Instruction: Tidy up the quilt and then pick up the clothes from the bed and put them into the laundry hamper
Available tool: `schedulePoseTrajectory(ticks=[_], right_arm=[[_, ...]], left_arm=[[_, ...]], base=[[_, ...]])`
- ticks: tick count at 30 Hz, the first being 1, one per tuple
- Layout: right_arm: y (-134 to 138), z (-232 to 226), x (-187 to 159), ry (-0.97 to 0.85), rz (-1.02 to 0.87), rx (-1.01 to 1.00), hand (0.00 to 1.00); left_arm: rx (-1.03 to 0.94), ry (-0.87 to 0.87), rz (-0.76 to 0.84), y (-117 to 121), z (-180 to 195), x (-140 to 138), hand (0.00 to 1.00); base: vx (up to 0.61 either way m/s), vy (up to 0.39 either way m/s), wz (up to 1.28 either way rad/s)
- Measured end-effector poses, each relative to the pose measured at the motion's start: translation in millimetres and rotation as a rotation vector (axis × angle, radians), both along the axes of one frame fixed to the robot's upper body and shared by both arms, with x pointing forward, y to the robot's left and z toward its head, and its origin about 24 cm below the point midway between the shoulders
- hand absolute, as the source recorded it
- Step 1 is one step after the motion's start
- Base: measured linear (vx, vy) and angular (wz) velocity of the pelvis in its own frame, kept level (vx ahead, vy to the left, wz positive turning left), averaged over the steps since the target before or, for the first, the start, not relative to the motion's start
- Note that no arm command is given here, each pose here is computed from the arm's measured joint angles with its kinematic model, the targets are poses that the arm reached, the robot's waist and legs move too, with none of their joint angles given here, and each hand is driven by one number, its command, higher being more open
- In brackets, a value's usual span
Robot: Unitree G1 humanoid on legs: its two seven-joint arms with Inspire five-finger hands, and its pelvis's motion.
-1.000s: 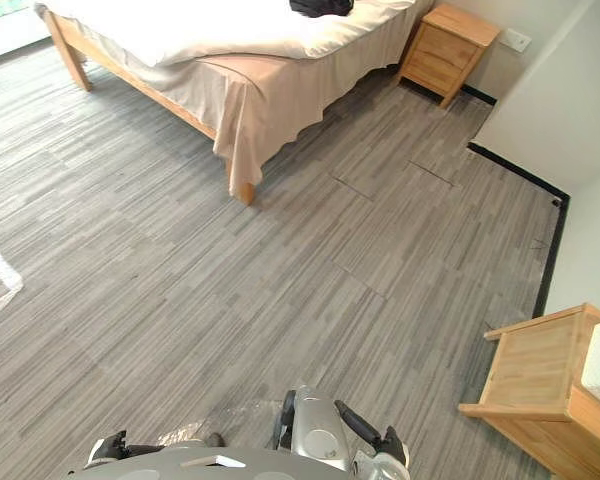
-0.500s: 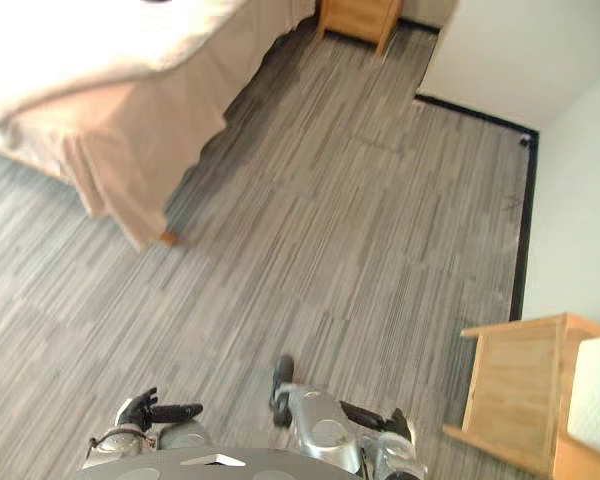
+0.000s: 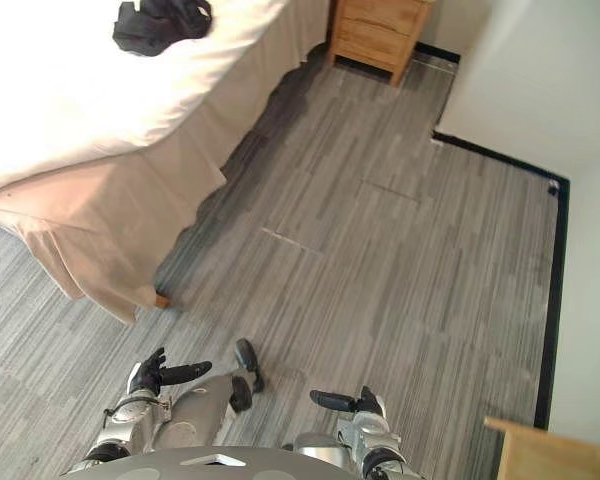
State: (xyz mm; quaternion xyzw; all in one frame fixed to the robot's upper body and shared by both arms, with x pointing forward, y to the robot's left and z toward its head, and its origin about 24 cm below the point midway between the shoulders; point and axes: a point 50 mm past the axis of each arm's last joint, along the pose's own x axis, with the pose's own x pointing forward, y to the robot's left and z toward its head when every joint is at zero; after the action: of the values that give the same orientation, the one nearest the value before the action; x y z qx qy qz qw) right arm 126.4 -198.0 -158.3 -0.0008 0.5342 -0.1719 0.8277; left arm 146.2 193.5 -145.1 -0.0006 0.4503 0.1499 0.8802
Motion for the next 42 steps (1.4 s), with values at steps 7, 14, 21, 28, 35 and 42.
schedulePoseTrajectory(ticks=[7,14,21,28,35,42], right_arm=[[-25,6,-1,-0.015,0.067,-0.11,1.0],[-11,1,-6,0.0,0.113,-0.056,1.0],[-24,5,-2,0.018,0.201,-0.104,1.0],[-33,-2,-28,0.11,0.179,-0.12,1.0],[-25,-5,-36,0.123,0.159,-0.092,1.0],[-27,-6,-40,0.133,0.143,-0.089,1.0]], left_arm=[[-0.025,0.094,0.024,1,-9,-17,1.0],[-0.04,0.104,0.159,15,-12,-34,1.0],[-0.115,0.139,0.171,-9,-18,-42,1.0],[-0.083,0.135,0.118,-8,-17,-38,1.0],[-0.057,0.155,0.062,-6,-17,-39,1.0],[-0.057,0.161,0.055,-8,-18,-40,1.0]], base=[[0.67,-0.011,2.12],[0.53,-0.416,1.24],[0.34,-0.423,0.38],[0.08,-0.046,0.35],[0.13,0.099,0.01],[0.06,0.035,0.04]])
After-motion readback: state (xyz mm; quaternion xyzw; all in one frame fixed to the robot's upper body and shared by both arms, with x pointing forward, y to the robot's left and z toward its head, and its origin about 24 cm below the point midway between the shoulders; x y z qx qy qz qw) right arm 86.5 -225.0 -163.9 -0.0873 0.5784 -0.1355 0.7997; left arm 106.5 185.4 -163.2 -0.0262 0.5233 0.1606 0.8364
